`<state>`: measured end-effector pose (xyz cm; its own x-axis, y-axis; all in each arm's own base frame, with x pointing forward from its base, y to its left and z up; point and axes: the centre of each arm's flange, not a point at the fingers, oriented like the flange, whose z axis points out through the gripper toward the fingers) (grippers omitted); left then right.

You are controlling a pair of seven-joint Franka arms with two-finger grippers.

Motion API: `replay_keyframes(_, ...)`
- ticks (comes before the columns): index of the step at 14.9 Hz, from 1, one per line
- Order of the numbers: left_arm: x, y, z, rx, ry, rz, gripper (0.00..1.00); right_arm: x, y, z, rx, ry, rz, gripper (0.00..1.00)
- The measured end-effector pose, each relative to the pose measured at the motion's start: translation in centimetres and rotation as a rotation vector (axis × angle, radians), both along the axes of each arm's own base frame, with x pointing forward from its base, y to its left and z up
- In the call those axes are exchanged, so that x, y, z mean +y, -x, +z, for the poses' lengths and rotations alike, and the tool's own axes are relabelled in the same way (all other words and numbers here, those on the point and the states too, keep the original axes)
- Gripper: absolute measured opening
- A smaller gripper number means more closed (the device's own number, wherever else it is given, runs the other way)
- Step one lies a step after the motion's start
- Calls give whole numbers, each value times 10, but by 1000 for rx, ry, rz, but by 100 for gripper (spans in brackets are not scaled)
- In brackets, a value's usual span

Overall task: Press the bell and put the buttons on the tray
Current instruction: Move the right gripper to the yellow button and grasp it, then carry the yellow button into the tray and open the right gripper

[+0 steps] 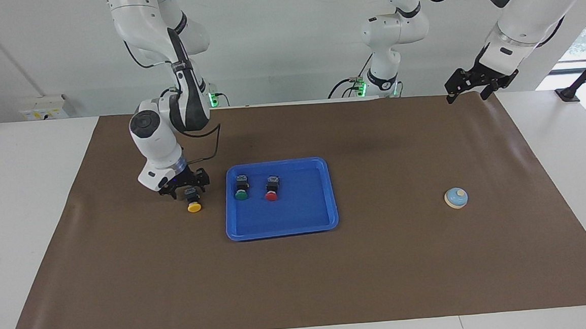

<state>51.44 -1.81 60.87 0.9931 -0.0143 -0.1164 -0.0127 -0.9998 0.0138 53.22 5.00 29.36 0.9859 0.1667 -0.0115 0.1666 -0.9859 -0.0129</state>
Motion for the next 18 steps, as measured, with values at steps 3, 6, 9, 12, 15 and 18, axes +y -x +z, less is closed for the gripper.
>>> replay_keyframes(3, 0, 0, 0, 0, 0, 0, 100, 0, 5, -7, -13, -1, 0, 82)
replay_keyframes(6, 0, 0, 0, 0, 0, 0, 100, 0, 6, -9, -12, -1, 0, 56)
replay_keyframes(9, 0, 0, 0, 0, 0, 0, 100, 0, 4, -4, -25, -2, 0, 41)
replay_keyframes(12, 0, 0, 0, 0, 0, 0, 100, 4, -8, 16, -23, -4, -2, 41)
replay_keyframes(15, 0, 0, 0, 0, 0, 0, 100, 34, -24, 56, 4, -4, -72, 41)
replay_keyframes(18, 0, 0, 0, 0, 0, 0, 100, 108, -27, 92, -7, -8, -189, 41)
